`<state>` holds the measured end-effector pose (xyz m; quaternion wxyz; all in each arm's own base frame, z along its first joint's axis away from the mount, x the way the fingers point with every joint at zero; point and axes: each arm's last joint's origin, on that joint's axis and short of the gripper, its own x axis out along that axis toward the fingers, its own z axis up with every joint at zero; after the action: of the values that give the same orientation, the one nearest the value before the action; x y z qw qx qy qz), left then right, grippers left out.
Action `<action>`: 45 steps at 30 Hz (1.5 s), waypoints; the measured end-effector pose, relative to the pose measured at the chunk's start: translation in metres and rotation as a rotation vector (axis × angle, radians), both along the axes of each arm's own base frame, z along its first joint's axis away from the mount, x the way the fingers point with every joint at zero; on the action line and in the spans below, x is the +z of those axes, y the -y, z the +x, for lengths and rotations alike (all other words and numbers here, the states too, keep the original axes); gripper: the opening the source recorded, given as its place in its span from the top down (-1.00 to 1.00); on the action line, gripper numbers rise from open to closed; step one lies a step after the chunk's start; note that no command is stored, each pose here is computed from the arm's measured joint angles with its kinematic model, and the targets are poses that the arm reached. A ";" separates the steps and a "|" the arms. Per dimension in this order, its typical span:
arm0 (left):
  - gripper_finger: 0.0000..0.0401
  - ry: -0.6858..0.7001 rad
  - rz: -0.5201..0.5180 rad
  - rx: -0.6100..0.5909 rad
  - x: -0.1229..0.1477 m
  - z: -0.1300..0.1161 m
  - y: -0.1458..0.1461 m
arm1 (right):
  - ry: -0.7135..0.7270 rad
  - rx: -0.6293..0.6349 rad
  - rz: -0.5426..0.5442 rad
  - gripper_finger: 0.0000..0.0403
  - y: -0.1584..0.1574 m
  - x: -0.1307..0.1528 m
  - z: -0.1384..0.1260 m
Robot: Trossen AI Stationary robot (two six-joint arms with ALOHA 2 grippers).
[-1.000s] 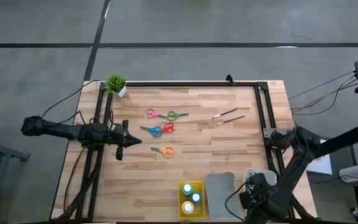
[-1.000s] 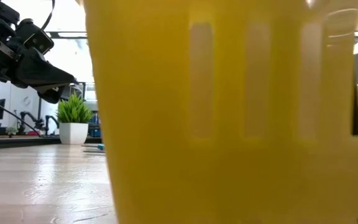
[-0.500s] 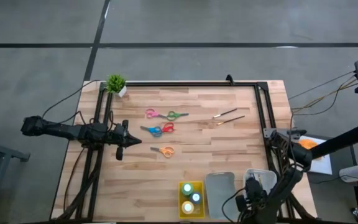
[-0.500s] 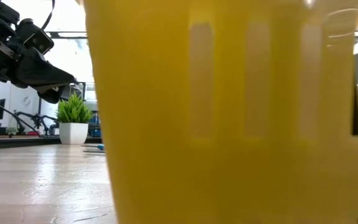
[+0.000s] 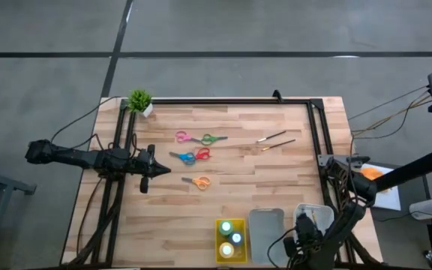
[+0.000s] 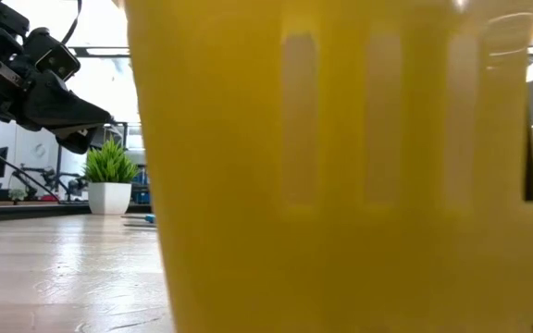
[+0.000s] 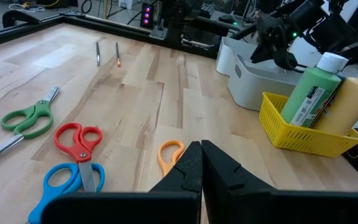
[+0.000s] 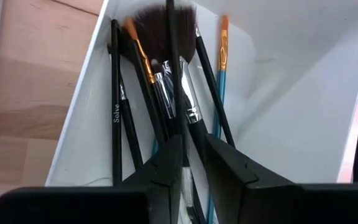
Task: Pick & Place Paint Supplies
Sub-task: Put the gold paint brush into the white bin
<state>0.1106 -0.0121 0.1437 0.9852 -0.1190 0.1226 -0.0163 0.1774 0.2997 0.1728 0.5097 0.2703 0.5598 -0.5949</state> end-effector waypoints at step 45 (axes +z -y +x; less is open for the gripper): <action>1.00 0.000 0.000 0.000 0.000 0.000 0.000 | 0.362 0.505 -0.161 0.68 0.207 0.078 -0.022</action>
<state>0.1107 -0.0121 0.1437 0.9852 -0.1190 0.1225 -0.0162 0.1556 0.0928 0.2503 0.7523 0.1830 0.4605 -0.4341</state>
